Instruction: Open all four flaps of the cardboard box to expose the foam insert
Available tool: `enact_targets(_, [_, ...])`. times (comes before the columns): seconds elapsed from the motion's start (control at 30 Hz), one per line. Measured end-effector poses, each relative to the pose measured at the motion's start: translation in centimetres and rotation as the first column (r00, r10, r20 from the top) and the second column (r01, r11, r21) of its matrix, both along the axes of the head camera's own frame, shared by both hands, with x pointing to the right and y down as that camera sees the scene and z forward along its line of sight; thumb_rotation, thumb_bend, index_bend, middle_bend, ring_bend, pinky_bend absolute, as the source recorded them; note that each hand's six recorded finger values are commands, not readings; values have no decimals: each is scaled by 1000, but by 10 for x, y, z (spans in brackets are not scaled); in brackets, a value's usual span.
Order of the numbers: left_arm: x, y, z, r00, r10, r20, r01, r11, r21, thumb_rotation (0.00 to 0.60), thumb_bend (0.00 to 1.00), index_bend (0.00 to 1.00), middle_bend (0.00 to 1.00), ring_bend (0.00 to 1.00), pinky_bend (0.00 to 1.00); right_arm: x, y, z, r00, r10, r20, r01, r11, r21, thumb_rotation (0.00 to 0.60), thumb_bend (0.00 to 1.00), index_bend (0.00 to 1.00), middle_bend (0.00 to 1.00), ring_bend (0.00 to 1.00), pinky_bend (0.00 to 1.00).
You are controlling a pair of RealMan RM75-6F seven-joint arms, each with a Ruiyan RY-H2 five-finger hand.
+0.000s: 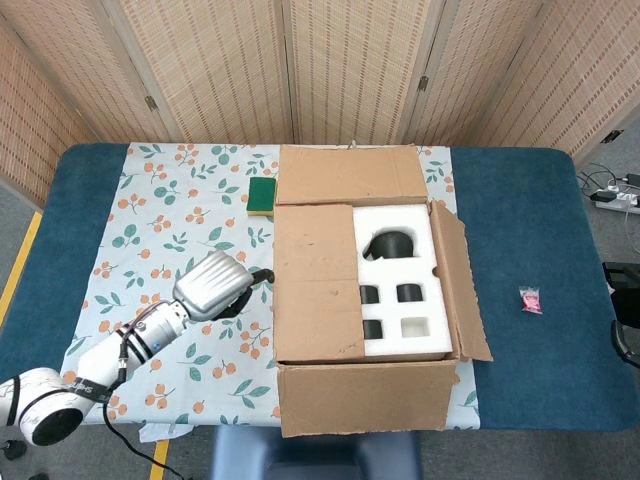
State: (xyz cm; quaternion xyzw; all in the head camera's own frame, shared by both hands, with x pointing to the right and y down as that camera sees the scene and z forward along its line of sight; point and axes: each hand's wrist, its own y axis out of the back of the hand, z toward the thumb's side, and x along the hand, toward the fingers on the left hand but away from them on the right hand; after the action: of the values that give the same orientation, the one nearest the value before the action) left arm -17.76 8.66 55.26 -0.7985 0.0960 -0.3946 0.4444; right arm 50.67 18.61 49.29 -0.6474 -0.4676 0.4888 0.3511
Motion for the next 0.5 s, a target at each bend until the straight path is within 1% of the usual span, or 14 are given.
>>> enact_targets(0.07, [14, -2, 2, 1000, 25, -12, -25, 1000, 6, 600, 825, 324, 1000, 1000, 1000, 1, 0, -5, 1000, 1, 30, -1, 1000, 12, 232, 578, 84, 0, 0, 0])
enact_targets(0.13, [29, -4, 3, 998, 47, -32, -47, 999, 8, 600, 853, 342, 1000, 1000, 1000, 5, 0, -9, 999, 6, 52, -7, 1000, 21, 233, 578, 84, 0, 0, 0])
enact_targets(0.27, [53, -6, 5, 995, 73, -74, -73, 997, -4, 600, 869, 369, 1000, 1000, 1000, 14, -1, -14, 997, 23, 75, -25, 999, 31, 234, 578, 88, 0, 0, 0])
enact_targets(0.5, [78, -16, 23, 991, 107, -77, -108, 994, -13, 600, 868, 369, 1000, 1000, 1000, 21, -3, -13, 995, 37, 90, -39, 999, 12, 232, 579, 95, 0, 0, 0])
